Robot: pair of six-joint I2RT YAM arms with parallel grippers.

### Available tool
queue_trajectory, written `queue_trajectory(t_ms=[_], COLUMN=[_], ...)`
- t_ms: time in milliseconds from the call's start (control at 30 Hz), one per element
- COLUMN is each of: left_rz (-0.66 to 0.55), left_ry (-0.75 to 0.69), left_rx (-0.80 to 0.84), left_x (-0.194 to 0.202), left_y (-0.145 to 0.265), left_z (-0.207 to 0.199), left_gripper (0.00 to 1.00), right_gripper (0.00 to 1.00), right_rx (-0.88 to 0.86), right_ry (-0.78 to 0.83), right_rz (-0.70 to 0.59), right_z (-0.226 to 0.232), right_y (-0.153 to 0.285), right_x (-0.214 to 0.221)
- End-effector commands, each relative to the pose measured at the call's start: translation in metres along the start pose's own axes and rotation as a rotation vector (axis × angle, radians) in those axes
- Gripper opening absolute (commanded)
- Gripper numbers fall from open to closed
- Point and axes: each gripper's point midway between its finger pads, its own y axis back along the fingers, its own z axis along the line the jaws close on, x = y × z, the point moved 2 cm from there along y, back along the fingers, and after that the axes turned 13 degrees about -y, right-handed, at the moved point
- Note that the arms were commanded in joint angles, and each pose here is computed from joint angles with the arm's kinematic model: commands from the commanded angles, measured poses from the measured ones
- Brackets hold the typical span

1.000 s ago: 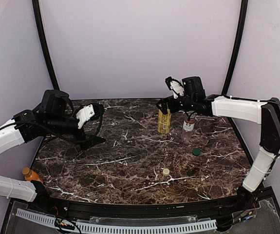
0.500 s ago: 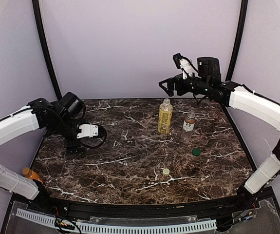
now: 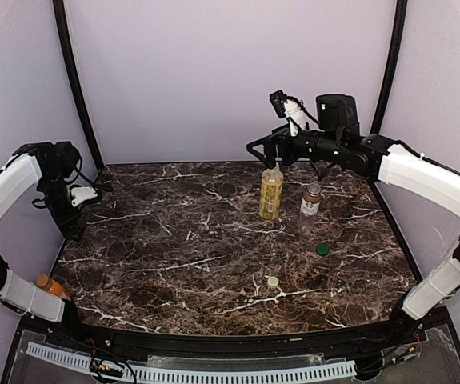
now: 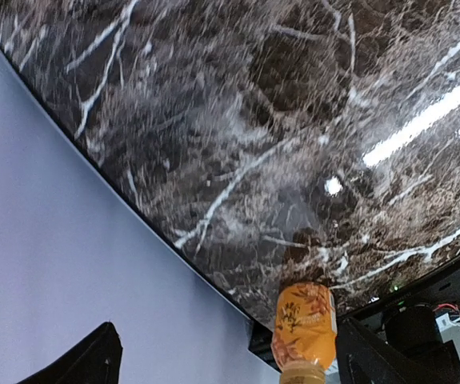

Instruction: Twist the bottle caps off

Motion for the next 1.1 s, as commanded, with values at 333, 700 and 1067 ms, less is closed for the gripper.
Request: queue_trajectory(t_ms=[333, 700, 1067], left_rz=[0.070, 0.060, 0.092], left_ry=[0.283, 0.369, 0.428], left_rx=[0.283, 0.312, 0.312], left_x=[0.101, 0.113, 0.135], left_y=[-0.021, -0.044, -0.043], left_z=[-0.080, -0.102, -0.101], left_gripper=[0.95, 0.94, 0.91], right_gripper=[0.99, 0.99, 0.99], right_rx=[-0.024, -0.013, -0.009], right_ry=[0.032, 0.055, 0.071], right_rz=[-0.003, 0.004, 0.027], right_z=[0.035, 0.037, 0.036], right_y=[0.020, 0.023, 0.017], right_x=[-0.011, -0.014, -0.005])
